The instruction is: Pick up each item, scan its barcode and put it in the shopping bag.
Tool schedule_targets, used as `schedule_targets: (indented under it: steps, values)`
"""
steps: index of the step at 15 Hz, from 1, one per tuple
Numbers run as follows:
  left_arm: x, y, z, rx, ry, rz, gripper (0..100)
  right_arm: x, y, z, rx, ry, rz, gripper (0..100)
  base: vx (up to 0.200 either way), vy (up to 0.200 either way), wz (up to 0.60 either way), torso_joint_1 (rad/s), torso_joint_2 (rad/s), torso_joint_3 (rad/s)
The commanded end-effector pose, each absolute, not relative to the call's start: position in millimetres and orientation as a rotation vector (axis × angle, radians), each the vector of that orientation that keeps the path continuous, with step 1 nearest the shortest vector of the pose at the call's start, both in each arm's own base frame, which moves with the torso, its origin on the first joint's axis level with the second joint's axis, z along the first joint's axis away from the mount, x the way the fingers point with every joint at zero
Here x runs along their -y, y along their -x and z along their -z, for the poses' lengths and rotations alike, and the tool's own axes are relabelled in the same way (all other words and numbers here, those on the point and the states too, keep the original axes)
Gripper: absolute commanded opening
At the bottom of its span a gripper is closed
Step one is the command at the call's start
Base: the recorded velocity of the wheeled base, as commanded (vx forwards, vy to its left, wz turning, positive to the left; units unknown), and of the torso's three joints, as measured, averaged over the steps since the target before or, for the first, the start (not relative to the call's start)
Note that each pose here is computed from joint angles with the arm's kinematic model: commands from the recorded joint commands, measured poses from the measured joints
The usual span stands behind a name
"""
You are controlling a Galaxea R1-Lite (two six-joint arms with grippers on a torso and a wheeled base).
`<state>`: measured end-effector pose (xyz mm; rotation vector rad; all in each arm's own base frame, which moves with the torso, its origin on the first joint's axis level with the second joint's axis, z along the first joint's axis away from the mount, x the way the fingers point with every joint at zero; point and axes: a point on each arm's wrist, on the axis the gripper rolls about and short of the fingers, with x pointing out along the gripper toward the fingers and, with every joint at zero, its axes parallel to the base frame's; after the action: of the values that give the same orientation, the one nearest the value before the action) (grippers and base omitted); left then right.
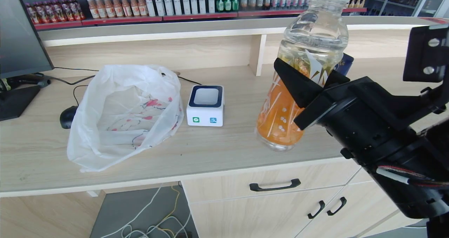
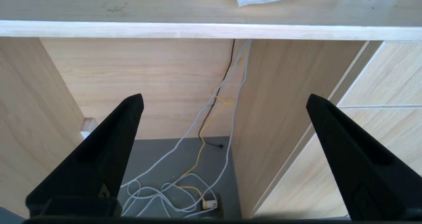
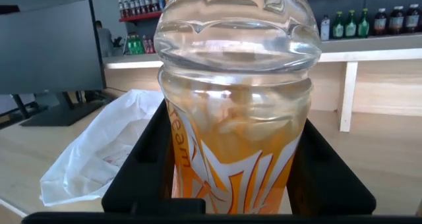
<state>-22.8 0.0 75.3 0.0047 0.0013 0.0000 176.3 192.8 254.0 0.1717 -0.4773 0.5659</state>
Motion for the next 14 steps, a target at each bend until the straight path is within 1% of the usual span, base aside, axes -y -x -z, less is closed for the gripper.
schedule_targets:
  steps: [1, 5, 14]
  values:
    - [0.0, 22.8, -75.3, -0.002, -0.006, 0.000, 100, -191.5, -177.2, -255.3, 0.482, -0.174, -0.560, 0, 0.000, 0.000, 0.00, 0.000, 0.00, 0.000]
    - [0.0, 22.8, -75.3, -0.002, -0.005, 0.000, 100, -191.7, -178.4, -258.8, 0.494, -0.180, -0.556, 0, 0.000, 0.000, 0.00, -0.019, 0.00, 0.002]
    - [0.0, 22.8, -75.3, -0.002, -0.002, 0.000, 100, -191.9, -178.6, -260.3, 0.499, -0.183, -0.555, 0, 0.000, 0.200, 0.00, 0.004, 0.00, 0.004]
